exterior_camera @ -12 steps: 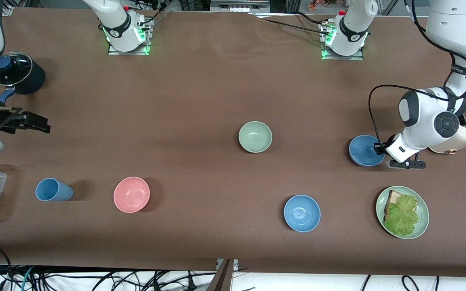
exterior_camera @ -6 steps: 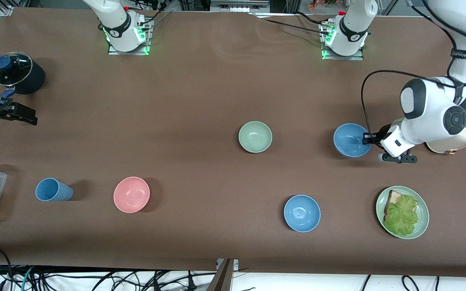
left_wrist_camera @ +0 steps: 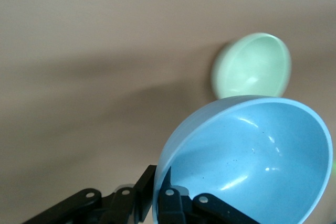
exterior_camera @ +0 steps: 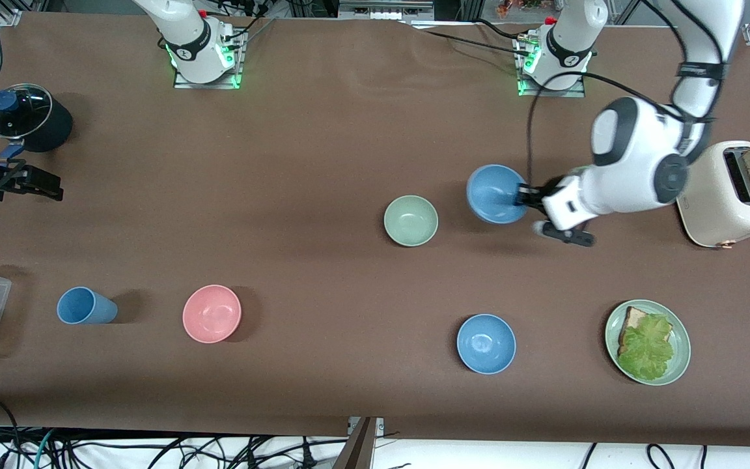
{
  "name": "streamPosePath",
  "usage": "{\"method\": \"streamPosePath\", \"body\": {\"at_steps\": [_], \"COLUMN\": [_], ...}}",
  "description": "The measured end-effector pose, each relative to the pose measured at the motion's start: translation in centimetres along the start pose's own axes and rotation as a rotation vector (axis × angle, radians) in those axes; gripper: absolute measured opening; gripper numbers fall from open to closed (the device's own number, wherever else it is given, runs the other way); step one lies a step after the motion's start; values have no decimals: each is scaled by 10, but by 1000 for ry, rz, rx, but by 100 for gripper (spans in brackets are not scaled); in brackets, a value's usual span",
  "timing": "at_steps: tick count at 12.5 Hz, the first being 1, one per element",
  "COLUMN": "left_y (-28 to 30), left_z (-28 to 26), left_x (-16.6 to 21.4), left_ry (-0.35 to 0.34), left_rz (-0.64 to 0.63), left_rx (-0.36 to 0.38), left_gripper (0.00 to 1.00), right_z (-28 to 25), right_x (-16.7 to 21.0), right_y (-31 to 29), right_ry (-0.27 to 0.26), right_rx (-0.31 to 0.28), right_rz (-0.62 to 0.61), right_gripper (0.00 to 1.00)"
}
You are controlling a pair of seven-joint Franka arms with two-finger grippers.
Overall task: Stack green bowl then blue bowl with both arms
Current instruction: 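Carry the light blue bowl with the left gripper over the green bowl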
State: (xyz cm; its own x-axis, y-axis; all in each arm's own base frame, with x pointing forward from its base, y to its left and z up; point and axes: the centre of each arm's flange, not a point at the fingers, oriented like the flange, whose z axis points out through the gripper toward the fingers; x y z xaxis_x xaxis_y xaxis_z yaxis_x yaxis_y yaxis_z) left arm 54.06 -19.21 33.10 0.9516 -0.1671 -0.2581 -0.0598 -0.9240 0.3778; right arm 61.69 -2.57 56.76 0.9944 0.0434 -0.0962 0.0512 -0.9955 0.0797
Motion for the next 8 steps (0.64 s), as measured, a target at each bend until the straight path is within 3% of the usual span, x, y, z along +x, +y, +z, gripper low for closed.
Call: {"method": "streamPosePath", "body": {"at_steps": [3,5,8], "left_y": [62,76,78], "left_z": [48,67,74], "left_x": [2,15,34], "left_ry": [21,64,72], "left_rz": [-82,-108,-127], "left_rx": [2,-3,-20], "left_gripper": [7,7,7], "right_z": [-1,-1,-1], "right_x": [0,0,1], "right_y": [-2,-2,-4], "right_ry": [2,3,4], "right_rx": [0,0,0], "right_rz": [-5,-5,-7], "right_gripper": [100,100,100]}}
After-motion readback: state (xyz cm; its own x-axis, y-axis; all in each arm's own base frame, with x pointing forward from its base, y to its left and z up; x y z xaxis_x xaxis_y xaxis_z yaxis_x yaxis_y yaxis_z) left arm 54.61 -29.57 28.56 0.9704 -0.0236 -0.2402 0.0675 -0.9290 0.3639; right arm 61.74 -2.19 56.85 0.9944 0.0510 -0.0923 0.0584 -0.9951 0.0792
